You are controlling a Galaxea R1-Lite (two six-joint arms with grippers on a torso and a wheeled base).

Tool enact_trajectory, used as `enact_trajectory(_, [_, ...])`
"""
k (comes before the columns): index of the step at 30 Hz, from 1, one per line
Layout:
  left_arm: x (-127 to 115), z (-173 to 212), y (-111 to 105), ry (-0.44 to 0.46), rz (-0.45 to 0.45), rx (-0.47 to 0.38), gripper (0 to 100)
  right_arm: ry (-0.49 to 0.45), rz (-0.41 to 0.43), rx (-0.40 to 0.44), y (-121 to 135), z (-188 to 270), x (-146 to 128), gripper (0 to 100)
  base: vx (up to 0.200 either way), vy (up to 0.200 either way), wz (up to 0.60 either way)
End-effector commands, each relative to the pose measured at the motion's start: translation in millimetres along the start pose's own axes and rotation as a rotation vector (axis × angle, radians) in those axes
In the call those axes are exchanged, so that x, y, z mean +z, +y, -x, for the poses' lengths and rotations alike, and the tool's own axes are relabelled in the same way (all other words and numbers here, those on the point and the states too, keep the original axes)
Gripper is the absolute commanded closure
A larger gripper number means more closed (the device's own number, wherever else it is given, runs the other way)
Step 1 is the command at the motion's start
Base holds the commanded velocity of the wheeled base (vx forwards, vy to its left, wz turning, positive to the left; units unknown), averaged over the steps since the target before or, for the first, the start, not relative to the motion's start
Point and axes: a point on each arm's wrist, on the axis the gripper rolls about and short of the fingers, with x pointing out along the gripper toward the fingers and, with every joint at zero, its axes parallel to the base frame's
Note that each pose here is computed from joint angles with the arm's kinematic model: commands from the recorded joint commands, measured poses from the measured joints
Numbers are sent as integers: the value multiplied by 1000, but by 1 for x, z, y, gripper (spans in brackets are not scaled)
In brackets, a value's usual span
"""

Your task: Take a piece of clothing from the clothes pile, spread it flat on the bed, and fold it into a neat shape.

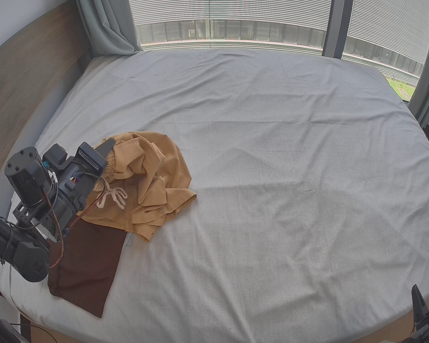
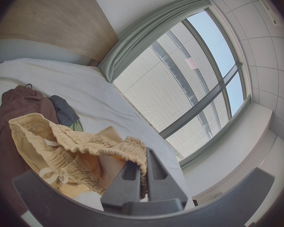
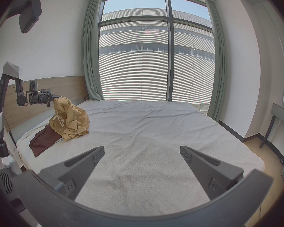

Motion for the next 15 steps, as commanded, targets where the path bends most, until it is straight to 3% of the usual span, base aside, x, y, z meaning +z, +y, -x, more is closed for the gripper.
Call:
enact_trajectory(1, [-5, -2, -15, -16, 13, -24, 100, 1, 0, 0, 0, 0, -5, 0, 0, 0, 0])
enact_trajectory(7, [-13, -5, -32, -75, 43, -7, 100, 1, 0, 0, 0, 0, -5, 0, 0, 0, 0])
enact_trajectory(15, [-21, 1, -50, -55, 60, -53, 100, 1, 0, 0, 0, 0, -5, 0, 0, 0, 0])
